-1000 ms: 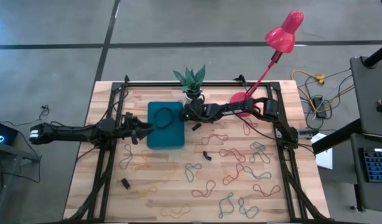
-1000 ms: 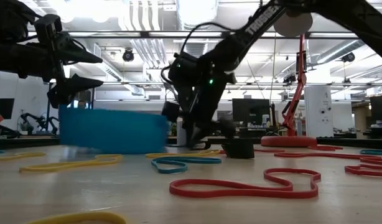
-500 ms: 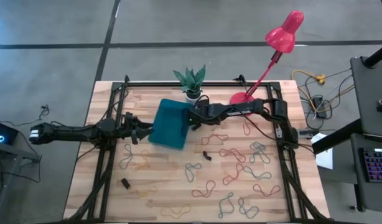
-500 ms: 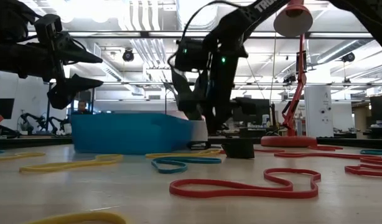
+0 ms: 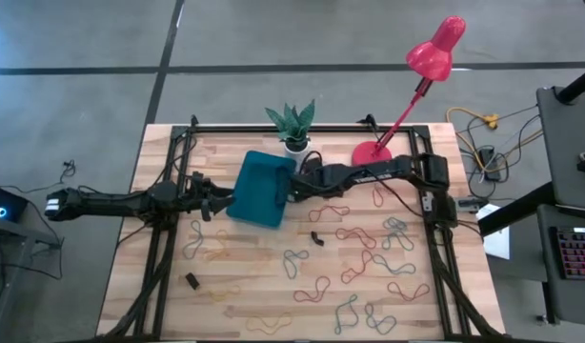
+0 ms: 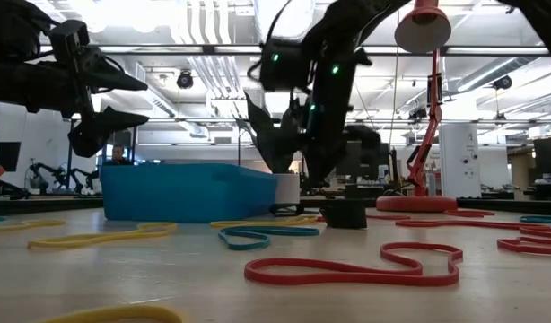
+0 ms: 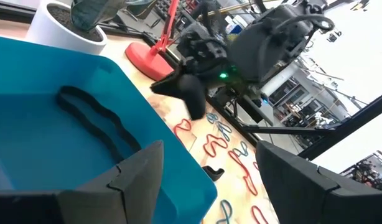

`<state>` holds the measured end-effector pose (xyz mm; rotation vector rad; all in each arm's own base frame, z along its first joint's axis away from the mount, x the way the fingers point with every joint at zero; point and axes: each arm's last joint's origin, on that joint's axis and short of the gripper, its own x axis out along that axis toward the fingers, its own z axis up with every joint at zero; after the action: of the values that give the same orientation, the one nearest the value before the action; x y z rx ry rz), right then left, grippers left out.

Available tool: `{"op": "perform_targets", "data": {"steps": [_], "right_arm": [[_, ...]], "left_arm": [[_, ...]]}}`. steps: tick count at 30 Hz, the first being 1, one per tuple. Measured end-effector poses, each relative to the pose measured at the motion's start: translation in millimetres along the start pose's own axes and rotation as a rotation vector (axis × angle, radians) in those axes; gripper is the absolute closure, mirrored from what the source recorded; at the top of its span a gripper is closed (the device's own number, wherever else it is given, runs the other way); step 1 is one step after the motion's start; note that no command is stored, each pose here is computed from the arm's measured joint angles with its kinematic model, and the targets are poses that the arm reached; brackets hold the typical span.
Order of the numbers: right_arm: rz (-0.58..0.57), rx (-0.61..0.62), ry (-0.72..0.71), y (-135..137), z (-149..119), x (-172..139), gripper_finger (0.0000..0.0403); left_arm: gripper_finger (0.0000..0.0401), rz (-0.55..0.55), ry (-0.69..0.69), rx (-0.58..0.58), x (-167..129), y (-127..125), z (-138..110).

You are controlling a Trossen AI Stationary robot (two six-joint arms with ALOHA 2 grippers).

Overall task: Pick and place rubber bands into bin
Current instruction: Put the blue rubber band into the blue bin

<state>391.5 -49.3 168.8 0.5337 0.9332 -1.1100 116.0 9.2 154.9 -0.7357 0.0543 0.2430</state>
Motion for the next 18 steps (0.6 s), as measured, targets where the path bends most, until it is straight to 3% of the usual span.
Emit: {"op": "perform_targets", "data": {"steps": [6, 11, 18], "right_arm": [[0.104, -0.271, -0.033, -8, 2, -11, 0.038], [0.218, -0.556, -0.156, 3, 15, -11, 0.0379], [0.185, -0.647, -0.167, 4, 29, 7, 0.0376]], "left_arm": [[0.0161, 0.001, 0.002, 0.003, 0, 0, 0], [0.0161, 0.007, 0.009, 0.006, 1, 1, -1], [0.0161, 0.008, 0.01, 0.004, 1, 1, -1]]}}
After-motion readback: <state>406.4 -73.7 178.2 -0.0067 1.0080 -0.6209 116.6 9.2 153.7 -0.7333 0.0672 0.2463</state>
